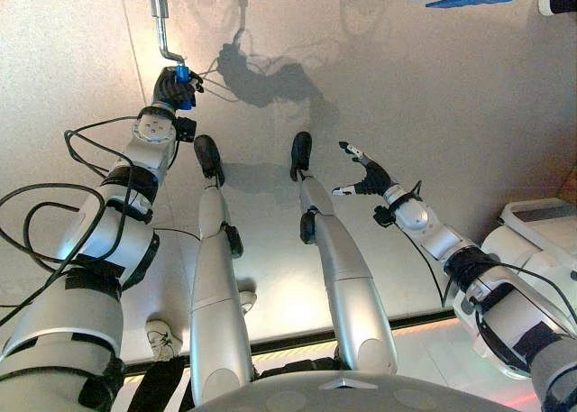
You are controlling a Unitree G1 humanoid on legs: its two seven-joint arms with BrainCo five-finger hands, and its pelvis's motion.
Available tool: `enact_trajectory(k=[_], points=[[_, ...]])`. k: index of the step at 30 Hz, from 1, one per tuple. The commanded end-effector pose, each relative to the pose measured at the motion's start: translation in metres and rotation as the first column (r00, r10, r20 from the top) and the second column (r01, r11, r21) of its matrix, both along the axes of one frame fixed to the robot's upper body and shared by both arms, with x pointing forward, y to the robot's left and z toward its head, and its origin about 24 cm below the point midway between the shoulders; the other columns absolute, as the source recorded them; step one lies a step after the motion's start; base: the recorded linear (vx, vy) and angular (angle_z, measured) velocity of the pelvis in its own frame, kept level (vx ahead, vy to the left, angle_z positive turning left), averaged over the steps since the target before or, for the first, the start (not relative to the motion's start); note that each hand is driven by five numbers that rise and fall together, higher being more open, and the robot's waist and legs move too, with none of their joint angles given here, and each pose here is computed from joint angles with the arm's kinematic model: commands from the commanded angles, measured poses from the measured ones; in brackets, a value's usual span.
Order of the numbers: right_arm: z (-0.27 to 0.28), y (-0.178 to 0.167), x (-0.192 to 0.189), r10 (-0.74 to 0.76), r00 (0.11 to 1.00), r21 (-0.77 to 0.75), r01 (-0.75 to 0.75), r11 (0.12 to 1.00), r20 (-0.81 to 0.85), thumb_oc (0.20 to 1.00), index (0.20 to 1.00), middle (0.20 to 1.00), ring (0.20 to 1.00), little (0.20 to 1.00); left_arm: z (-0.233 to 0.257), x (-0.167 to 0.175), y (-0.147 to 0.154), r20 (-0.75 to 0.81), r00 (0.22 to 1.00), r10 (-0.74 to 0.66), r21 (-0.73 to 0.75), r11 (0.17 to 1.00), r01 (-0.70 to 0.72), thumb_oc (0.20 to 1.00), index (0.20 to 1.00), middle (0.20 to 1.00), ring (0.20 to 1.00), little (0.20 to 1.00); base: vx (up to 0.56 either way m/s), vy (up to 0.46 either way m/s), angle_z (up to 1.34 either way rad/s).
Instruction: Raise the hospital bed
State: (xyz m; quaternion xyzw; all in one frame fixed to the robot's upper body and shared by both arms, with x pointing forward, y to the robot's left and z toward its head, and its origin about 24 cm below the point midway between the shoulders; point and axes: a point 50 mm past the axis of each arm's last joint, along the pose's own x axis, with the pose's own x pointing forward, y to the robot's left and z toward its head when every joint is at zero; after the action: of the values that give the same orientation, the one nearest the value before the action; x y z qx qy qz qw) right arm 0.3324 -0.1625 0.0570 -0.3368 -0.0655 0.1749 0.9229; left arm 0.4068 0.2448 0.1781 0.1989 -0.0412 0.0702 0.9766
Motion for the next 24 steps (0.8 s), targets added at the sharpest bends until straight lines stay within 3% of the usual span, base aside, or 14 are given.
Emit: enact_trajectory(k=[1,15,24], points=[[0.009,0.001,-0.004,0.033,0.998,-0.012,-0.032,0.999,0.047,1.0,1.0,1.0,1.0,1.0,0.027,0.004,-0.01,0.092,0.995,-0.049,0.025,0.999,0.047,0.2,0.2,0.2,0.2,0.2,0.0,0.0,0.0],[0.003,-0.001,-0.005,0.027,0.999,-0.023,-0.027,0.999,0.025,1.0,1.0,1.0,1.0,1.0,0.042,0.007,-0.028,0.141,0.984,-0.11,0.054,0.993,0.104,0.2,0.2,0.2,0.2,0.2,0.0,0.0,0.0],[-0.009,-0.004,-0.007,0.007,1.0,-0.028,-0.008,1.0,-0.025,1.0,1.0,1.0,1.0,1.0,0.059,0.005,-0.074,0.214,0.93,-0.298,0.096,0.954,0.283,0.2,0.2,0.2,0.2,0.2,0.0,0.0,0.0]])
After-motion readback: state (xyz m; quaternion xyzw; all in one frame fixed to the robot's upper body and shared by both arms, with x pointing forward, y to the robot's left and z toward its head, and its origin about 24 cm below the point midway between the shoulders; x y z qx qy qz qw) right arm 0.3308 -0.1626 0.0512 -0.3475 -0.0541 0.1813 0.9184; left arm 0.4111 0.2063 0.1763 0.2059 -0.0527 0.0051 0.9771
